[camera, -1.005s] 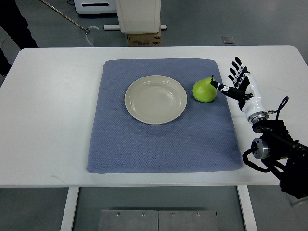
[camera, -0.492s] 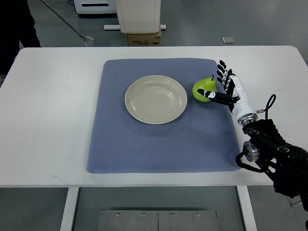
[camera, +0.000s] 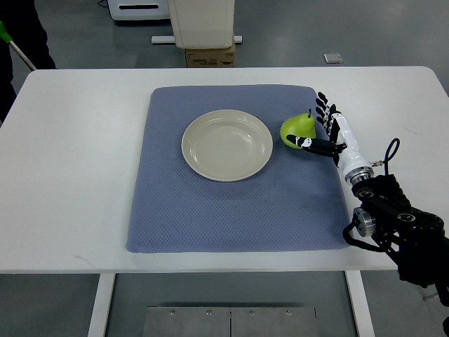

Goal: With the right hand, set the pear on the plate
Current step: 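Close the right hand fingers around the pear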

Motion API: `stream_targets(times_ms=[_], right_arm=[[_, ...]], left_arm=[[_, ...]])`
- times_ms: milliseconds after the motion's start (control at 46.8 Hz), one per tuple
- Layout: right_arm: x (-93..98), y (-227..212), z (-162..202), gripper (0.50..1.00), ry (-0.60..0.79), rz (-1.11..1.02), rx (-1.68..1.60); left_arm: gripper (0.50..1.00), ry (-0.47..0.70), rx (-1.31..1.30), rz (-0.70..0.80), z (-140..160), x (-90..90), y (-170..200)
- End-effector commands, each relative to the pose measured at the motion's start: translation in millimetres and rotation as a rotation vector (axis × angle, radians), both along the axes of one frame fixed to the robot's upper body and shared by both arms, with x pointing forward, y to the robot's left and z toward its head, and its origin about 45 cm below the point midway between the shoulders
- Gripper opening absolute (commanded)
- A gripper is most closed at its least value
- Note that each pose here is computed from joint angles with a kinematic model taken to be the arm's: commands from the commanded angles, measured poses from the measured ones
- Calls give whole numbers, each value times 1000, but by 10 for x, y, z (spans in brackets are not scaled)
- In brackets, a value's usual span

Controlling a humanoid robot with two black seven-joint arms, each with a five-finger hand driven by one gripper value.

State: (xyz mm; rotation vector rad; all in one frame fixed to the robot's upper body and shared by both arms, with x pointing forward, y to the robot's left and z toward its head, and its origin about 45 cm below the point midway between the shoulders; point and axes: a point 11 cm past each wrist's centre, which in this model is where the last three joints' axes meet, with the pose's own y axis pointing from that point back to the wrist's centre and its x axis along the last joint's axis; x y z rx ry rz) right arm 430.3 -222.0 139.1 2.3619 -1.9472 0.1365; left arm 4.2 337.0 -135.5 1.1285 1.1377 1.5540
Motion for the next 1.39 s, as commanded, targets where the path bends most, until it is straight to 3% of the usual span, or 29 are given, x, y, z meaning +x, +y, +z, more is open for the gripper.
stream_targets(times_ms=[0,1134,1262,1369], right_arm=[[13,3,6,998,-6,-4,-25],[-28,76,-166,981,9,-1,-155],[-28,91,-166,902,9,0,-151],[-31,108,-168,699,9,3,-149]], left_arm=[[1000,-1,0,0,0,5,1],[1000,-1,0,0,0,5,1],[1000,-1,0,0,0,5,1],[1000,-1,0,0,0,5,1]])
